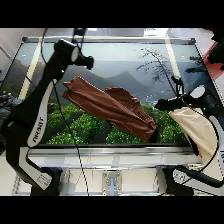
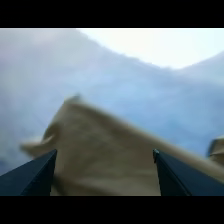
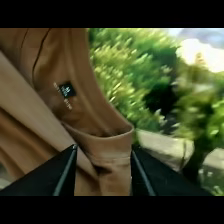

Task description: Fold the shirts.

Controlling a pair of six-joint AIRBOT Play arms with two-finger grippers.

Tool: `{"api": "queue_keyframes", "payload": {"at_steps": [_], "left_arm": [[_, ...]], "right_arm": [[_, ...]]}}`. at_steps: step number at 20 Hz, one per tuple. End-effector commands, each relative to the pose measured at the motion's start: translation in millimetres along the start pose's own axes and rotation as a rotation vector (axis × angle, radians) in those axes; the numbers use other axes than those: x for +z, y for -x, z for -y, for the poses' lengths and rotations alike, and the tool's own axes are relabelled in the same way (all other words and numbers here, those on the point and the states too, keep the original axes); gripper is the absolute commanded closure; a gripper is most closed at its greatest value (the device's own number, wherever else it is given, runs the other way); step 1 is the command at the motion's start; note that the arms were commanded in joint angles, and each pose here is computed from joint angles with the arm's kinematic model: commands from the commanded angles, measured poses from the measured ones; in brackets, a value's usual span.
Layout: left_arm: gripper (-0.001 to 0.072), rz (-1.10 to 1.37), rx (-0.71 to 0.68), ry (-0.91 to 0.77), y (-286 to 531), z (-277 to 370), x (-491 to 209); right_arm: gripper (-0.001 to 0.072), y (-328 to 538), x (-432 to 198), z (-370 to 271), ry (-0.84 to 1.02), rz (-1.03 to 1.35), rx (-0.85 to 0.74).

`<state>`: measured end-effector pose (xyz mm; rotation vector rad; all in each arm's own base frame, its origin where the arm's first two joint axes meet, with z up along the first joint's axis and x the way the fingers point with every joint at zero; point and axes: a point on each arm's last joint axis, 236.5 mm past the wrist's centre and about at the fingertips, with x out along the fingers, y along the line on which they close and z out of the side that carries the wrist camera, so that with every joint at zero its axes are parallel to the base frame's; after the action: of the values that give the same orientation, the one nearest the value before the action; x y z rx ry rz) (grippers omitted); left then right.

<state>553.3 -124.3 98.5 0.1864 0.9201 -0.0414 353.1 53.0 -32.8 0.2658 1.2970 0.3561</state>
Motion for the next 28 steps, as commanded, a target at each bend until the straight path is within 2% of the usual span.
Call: {"api": "queue_keyframes", "payload": {"at_steps": [1,3,7,9,15,20,21,22,23,25,28], "left_arm": [[0.0007,-0.198,0.087,0.145,-24,-75,-57],[0.0007,-0.221,0.098,0.175,-32,-91,-68],[0.0008,-0.199,0.020,0.213,-39,-79,-64],[0.0008,-0.197,-0.027,0.206,-39,-68,-63],[0.0008,-0.206,-0.041,0.195,-39,-65,-65],[0.0007,-0.235,-0.043,0.159,-37,-65,-72],[0.0008,-0.235,-0.043,0.153,-37,-65,-72],[0.0008,-0.233,-0.045,0.143,-37,-65,-71],[0.0008,-0.231,-0.045,0.141,-38,-65,-71],[0.0008,-0.219,-0.042,0.133,-40,-67,-69],[0.0008,-0.251,-0.033,0.177,-55,-70,-88]], "right_arm": [[0.0322,-22,-34,3,-0.036,-0.155,0.053],[0.0323,-14,-47,10,-0.071,-0.204,0.048],[0.0323,12,-92,22,-0.195,-0.379,0.059],[0.0323,15,-95,14,-0.239,-0.368,0.098],[0.0323,-37,-112,-8,-0.299,-0.304,0.152],[0.0325,-70,-112,-7,-0.290,-0.212,0.101],[0.0345,-70,-106,-11,-0.313,-0.192,0.123],[0.0472,-70,-102,-18,-0.317,-0.182,0.151],[0.0672,-68,-100,-28,-0.295,-0.179,0.196],[0.0683,-60,-95,-42,-0.280,-0.160,0.251],[0.0684,-42,-81,-47,-0.242,-0.083,0.239]]}}
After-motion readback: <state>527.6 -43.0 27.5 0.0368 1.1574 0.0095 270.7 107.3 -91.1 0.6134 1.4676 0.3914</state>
